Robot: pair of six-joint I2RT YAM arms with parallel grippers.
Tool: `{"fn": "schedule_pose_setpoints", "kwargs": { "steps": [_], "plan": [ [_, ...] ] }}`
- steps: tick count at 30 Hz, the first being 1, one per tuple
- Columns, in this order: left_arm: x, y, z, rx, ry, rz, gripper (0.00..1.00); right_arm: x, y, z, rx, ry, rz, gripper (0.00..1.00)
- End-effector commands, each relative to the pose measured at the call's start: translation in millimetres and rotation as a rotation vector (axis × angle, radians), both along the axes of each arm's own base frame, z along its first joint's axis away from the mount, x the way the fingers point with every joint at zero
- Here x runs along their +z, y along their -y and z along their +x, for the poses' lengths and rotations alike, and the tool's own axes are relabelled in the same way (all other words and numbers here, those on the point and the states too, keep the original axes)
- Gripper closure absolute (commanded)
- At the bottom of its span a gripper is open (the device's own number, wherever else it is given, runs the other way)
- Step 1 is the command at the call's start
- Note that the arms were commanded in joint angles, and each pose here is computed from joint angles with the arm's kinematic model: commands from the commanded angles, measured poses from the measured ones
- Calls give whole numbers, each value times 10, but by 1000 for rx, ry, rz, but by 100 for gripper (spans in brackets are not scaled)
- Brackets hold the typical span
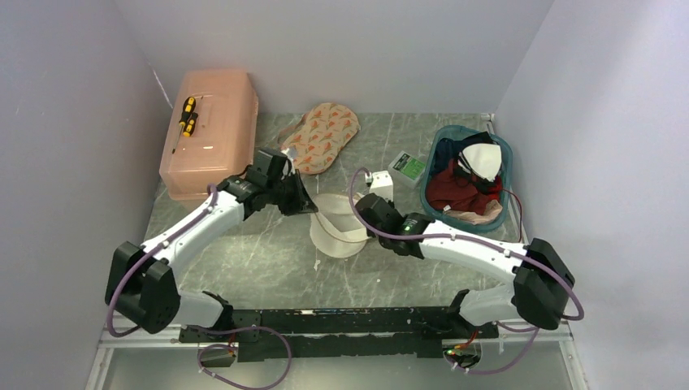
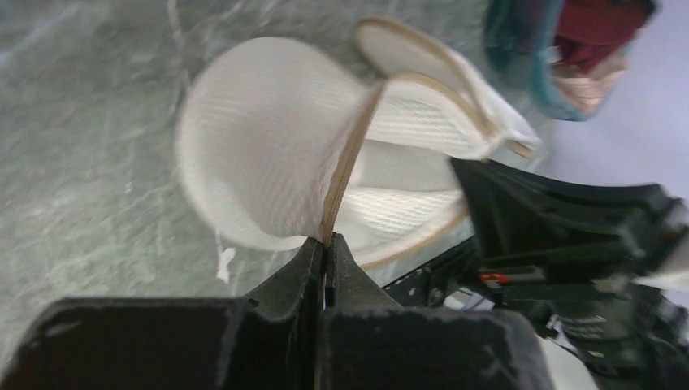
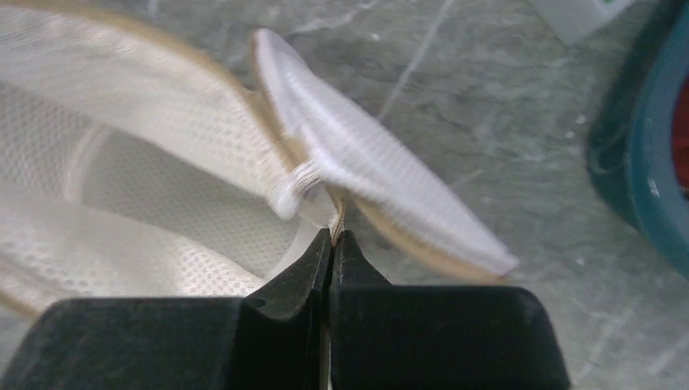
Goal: Unzip the laundry bag and remove the bra
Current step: Adjust the laundry bag at the center of the board.
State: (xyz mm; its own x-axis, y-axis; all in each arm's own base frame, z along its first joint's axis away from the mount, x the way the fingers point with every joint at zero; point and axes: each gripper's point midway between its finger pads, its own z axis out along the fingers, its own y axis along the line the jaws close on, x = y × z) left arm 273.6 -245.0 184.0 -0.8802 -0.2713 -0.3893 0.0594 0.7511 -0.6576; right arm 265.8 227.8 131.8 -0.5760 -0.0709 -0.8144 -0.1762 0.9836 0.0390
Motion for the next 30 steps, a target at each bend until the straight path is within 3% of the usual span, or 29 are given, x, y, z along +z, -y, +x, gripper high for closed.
{"fn": "schedule_pose_setpoints", "kwargs": {
  "steps": [1, 5, 13, 16, 19, 23, 25, 30],
  "plan": [
    [322, -55, 100, 9, 144, 5, 97, 495, 138, 154, -75, 156, 22, 100],
    [530, -120, 135, 10, 197, 40, 97, 792, 183, 200, -62, 252, 34, 100],
    [-637, -90, -282, -4, -98, 11, 97, -173, 40, -153, -2, 11, 137, 100],
    [-808, -107, -384, 2, -142, 1, 97, -377, 36, -284, 1, -50, 192, 99],
    [-802, -144, -409, 7, -133, 10, 97, -430, 13, -356, 13, -78, 237, 83],
    [-711, -160, -407, -2, -114, 19, 97, -389, -16, -401, 23, -99, 309, 39],
    [-673, -161, -397, -1, -104, 18, 97, -334, -27, -407, 26, -118, 389, 29],
    [-652, -155, -402, -6, -102, 14, 97, -124, 34, -326, 27, -147, 625, 18]
  ]
}}
